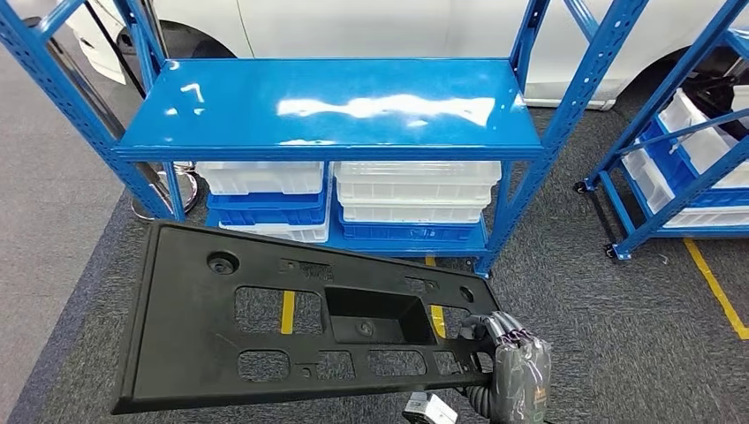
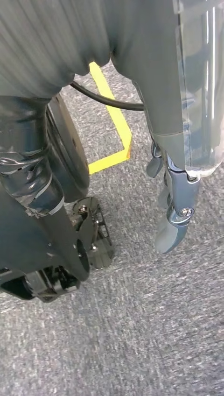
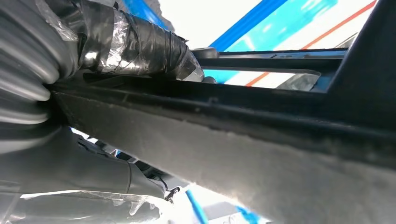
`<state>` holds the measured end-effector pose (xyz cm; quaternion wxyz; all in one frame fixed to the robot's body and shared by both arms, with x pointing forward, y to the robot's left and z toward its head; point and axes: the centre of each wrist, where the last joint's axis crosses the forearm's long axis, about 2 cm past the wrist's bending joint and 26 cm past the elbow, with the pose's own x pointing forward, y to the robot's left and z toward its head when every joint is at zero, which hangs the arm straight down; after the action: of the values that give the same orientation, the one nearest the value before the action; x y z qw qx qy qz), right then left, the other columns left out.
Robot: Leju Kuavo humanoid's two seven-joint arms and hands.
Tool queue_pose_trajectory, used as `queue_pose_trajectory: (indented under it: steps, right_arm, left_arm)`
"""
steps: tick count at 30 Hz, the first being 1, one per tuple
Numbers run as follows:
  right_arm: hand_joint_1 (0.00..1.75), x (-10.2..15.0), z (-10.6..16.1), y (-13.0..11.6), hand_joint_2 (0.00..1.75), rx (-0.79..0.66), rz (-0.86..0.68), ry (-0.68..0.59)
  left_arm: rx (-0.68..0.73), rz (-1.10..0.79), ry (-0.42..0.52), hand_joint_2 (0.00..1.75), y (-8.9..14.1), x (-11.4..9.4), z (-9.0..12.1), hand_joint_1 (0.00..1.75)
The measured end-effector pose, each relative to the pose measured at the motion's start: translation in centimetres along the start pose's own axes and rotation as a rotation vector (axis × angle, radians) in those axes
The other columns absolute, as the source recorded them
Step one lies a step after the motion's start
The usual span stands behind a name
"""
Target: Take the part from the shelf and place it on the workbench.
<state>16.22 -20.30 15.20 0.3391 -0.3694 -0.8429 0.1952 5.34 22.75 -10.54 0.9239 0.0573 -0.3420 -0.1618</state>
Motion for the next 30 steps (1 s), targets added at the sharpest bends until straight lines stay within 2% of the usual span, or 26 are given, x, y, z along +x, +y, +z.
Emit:
queue_pose_trajectory:
  steps: [30]
  right_arm:
    - [1.75,-0.12,0.13,-0.57,1.75,-0.029,0.005,0.015]
  left_arm:
    - [0.007,0.007,0.004,1.75,0.06,-0.09,0.03,0.00]
